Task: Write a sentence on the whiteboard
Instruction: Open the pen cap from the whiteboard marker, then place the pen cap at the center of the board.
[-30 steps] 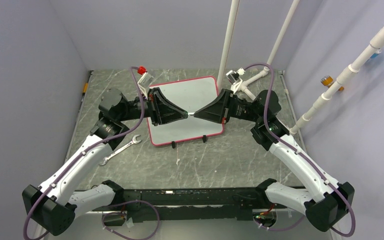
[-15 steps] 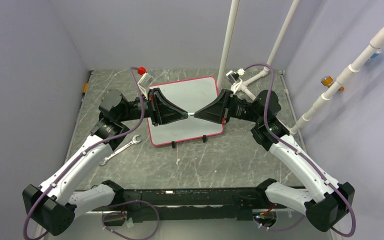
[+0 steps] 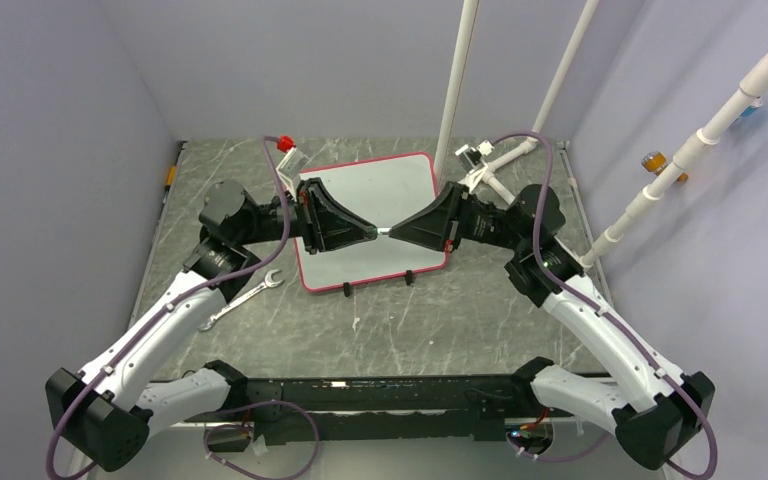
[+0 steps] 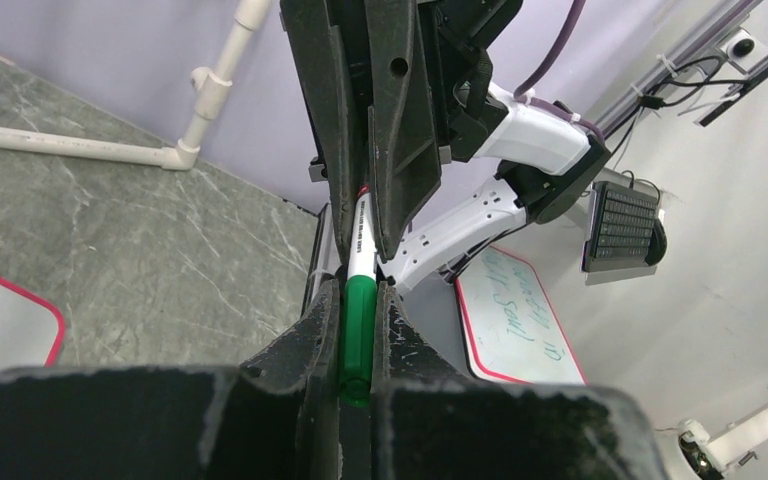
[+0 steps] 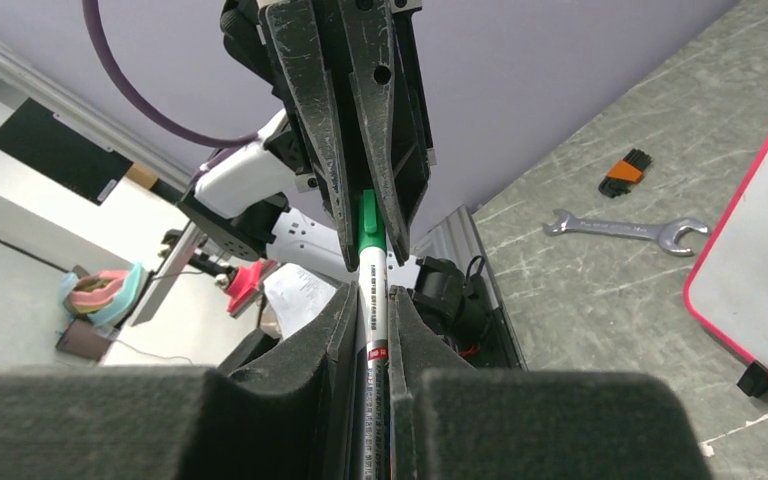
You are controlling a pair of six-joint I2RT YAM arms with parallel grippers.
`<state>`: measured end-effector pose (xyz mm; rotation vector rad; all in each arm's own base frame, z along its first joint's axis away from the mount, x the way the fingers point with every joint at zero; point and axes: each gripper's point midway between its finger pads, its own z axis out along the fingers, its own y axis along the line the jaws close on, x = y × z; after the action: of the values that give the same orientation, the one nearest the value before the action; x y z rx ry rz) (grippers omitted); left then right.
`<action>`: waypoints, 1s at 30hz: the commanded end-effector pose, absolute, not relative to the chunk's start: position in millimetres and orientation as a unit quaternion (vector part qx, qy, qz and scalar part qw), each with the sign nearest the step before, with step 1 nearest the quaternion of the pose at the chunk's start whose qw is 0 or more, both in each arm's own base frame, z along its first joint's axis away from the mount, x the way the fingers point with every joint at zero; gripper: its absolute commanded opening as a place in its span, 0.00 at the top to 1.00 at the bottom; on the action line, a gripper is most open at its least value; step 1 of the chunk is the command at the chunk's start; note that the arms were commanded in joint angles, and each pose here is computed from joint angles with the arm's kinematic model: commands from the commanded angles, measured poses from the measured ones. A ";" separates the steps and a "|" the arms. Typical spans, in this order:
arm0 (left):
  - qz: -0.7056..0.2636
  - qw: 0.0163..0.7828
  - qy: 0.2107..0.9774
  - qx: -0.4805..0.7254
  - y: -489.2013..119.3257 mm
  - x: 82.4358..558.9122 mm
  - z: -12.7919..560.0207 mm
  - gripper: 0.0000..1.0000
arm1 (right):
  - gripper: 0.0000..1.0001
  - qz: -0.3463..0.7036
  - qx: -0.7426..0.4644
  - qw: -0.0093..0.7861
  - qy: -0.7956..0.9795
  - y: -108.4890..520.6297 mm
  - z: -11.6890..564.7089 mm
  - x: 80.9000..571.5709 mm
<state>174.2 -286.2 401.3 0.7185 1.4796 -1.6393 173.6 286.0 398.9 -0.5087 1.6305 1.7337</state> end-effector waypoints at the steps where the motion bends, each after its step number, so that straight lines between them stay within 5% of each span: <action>1: -0.658 0.388 0.579 0.285 -288.1 169.3 399.6 1.00 | 1.00 0.652 -0.191 0.387 0.624 279.9 402.2 169.9; 30: -0.545 0.423 0.694 0.206 -222.9 202.7 328.9 1.00 | 1.00 0.567 -0.127 0.430 0.691 243.6 364.5 178.1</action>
<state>204.5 -233.2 353.4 0.5181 1.6522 -1.4854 174.4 253.8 362.4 -0.3397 1.7330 1.5026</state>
